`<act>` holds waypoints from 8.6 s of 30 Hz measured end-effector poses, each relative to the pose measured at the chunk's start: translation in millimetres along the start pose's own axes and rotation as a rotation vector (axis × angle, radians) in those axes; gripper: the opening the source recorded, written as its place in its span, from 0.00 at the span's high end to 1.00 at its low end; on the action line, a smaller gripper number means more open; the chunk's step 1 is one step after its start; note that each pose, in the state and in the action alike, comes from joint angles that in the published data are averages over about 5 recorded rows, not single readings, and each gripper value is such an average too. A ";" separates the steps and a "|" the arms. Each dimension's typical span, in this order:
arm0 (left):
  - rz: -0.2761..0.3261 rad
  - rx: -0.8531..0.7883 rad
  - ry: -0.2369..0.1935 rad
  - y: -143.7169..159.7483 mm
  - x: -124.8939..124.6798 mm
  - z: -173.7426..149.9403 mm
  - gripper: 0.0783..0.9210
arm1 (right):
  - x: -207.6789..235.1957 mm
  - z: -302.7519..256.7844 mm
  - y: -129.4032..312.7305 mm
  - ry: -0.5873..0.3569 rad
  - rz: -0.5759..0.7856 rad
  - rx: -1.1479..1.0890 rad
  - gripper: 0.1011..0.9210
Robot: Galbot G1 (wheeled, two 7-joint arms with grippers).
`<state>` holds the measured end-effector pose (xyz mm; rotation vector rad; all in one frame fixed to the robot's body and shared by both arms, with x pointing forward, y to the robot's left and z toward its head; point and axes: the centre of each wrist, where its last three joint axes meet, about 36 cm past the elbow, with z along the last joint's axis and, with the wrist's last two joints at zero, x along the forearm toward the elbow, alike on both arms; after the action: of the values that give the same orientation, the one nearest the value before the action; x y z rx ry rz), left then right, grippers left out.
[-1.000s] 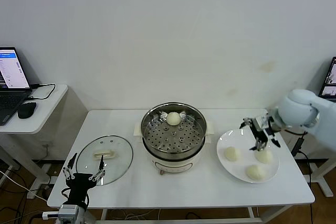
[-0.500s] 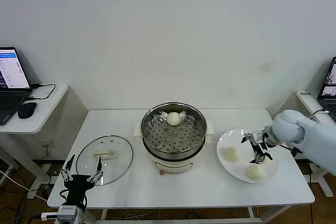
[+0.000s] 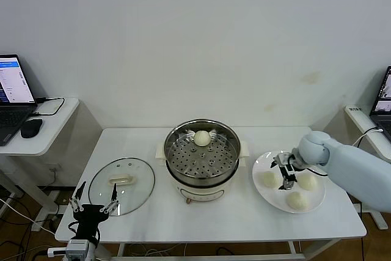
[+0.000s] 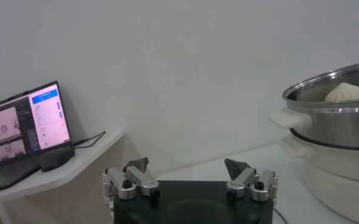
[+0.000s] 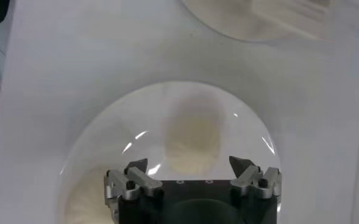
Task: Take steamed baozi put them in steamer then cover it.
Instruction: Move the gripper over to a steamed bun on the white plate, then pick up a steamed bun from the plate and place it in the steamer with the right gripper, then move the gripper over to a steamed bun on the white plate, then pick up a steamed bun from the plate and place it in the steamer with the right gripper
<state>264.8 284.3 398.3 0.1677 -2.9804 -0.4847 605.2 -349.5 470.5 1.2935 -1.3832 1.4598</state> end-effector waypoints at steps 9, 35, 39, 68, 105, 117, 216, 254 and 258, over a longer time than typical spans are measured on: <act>0.004 0.004 0.007 -2.9 0.2 2.3 0.12 | -20.8 -6.3 -9.1 0.003 -0.006 -0.017 0.15; 0.005 0.001 -0.007 -3.2 -1.3 -1.6 0.12 | -0.6 1.2 -18.9 0.031 -0.001 -0.053 0.47; 0.012 0.002 -0.012 -5.3 -2.0 -3.1 0.12 | 34.0 2.9 -26.1 0.026 0.028 -0.065 0.47; -0.015 0.001 -0.021 7.4 -3.8 -5.1 0.12 | 179.5 -210.0 -120.8 -0.177 0.145 -0.011 0.44; -0.043 0.006 -0.024 13.9 -1.5 -1.3 0.12 | 50.5 -329.0 -132.3 -0.153 0.054 -0.048 0.16; -0.024 0.006 -0.030 8.2 -3.2 -2.7 0.12 | 149.6 -261.9 -142.6 -0.123 0.071 0.014 0.12; -0.005 0.001 -0.010 -5.7 2.9 8.8 0.12 | 93.0 45.4 12.3 0.044 -0.006 -0.136 0.39; -0.066 0.021 -0.035 8.3 7.8 -1.3 0.12 | 128.7 -241.2 -103.8 -0.215 0.060 0.718 0.38; -0.070 0.024 -0.037 8.5 7.9 -1.1 0.12 | 115.8 -253.6 -100.2 -0.201 0.041 0.841 0.38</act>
<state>256.3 290.9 402.8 0.2691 -3.0264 -0.4644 630.3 -100.1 628.5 1.9658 -0.9147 2.0940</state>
